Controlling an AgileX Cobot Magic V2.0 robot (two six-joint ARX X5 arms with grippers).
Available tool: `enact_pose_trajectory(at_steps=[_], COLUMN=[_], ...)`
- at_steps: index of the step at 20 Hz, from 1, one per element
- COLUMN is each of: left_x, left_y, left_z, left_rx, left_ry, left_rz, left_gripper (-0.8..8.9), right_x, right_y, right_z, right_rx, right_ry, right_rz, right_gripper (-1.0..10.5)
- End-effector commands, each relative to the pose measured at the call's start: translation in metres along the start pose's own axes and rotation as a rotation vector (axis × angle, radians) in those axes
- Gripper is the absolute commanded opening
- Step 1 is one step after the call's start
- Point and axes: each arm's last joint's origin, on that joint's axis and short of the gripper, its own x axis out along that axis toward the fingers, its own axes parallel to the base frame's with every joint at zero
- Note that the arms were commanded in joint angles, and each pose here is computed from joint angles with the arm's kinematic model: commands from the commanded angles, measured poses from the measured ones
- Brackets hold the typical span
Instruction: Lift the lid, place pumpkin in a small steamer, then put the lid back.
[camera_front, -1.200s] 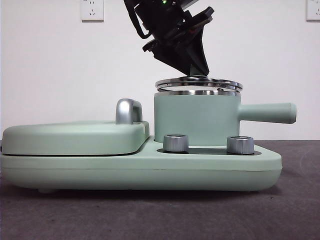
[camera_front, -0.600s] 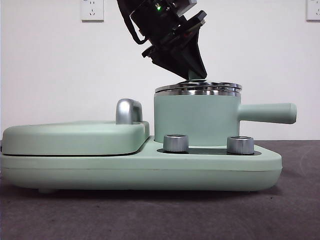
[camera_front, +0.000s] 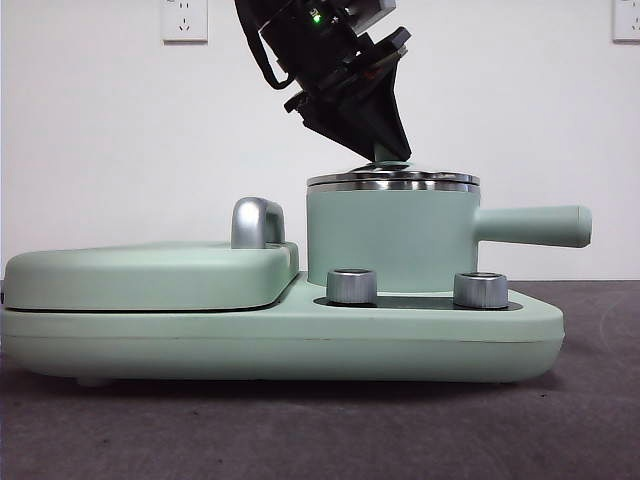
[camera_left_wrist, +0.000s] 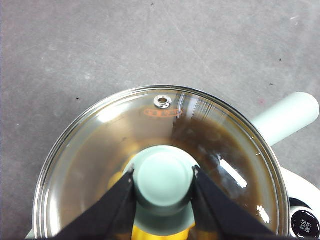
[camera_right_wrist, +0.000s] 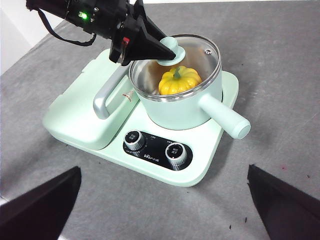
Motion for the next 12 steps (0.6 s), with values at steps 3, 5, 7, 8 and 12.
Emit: enact_pose_trajectory(at_steps=[3, 5, 7, 8, 12], left_x=[0.000, -0.018, -0.047, -0.066, -0.137], left_y=[-0.002, -0.004, -0.009, -0.013, -0.036], left_z=[0.008, 0.018, 0.027, 0.027, 0.015], left_rx=[-0.052, -0.051, -0.073, -0.094, -0.201], left_ry=[-0.018, -0.063, -0.077, -0.060, 0.037], left_rz=[0.007, 0.019, 0.021, 0.018, -0.079], left_gripper=[4.57, 5.46, 5.45, 5.45, 5.31], right_x=[-0.001, -0.001, -0.001, -0.001, -0.001], right_y=[0.001, 0.001, 0.001, 0.001, 0.002], right_z=[0.003, 0.003, 0.003, 0.003, 0.003], right_rx=[0.007, 0.007, 0.007, 0.006, 0.000], right_ry=[-0.014, -0.013, -0.013, -0.012, -0.009], right_rz=[0.010, 0.010, 0.010, 0.013, 0.020], right_gripper=[6.0, 6.0, 6.0, 6.0, 6.0])
